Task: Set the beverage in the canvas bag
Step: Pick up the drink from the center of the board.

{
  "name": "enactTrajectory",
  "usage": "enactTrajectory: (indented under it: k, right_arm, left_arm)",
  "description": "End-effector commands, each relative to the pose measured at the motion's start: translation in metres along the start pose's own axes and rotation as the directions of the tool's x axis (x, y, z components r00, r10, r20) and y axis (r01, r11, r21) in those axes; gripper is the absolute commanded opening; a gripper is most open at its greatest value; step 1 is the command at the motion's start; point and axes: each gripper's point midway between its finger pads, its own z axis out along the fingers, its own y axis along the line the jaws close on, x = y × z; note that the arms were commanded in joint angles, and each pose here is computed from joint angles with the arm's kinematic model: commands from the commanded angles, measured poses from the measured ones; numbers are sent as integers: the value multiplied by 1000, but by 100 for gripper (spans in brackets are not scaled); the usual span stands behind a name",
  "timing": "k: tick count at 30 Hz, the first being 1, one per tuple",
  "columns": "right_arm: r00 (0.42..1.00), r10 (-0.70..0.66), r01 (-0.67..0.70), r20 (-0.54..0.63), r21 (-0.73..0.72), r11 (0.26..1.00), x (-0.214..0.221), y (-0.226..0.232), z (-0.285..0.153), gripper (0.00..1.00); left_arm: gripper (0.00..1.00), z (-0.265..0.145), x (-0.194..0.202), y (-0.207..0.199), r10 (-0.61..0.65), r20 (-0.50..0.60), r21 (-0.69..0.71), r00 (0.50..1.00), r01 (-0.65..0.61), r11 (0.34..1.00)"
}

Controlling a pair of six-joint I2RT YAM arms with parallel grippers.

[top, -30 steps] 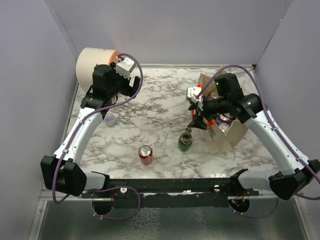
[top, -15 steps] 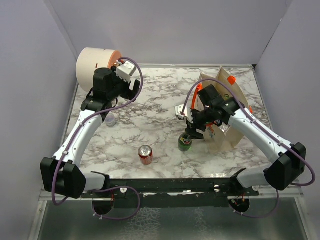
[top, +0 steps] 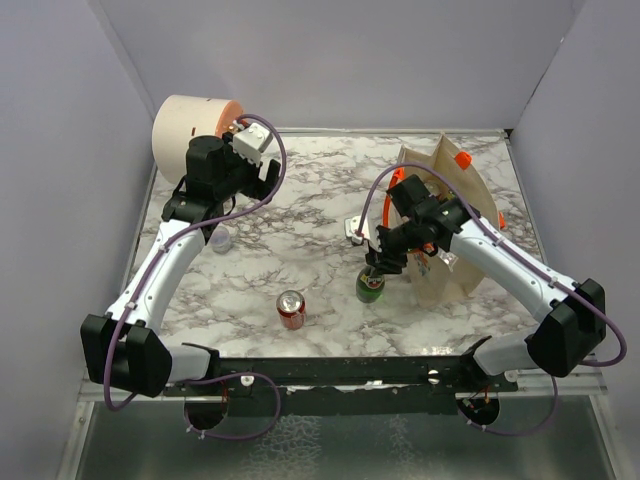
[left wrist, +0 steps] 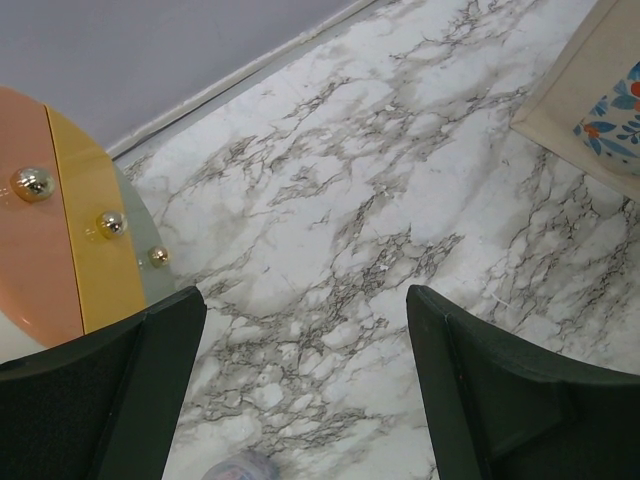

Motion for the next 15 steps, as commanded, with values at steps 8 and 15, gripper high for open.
enactTrajectory:
  k: [8,15]
  right_arm:
    - [998,2,-7,55,87,996,-28,-13,-20,6]
    - [990,-4,-23,144,186,982,-71,-26,-59,1]
  left_arm:
    - [81,12,-15,0,-21,50,34,999,19,999]
    - [81,30,-14,0,-13,34,50,999,11,999]
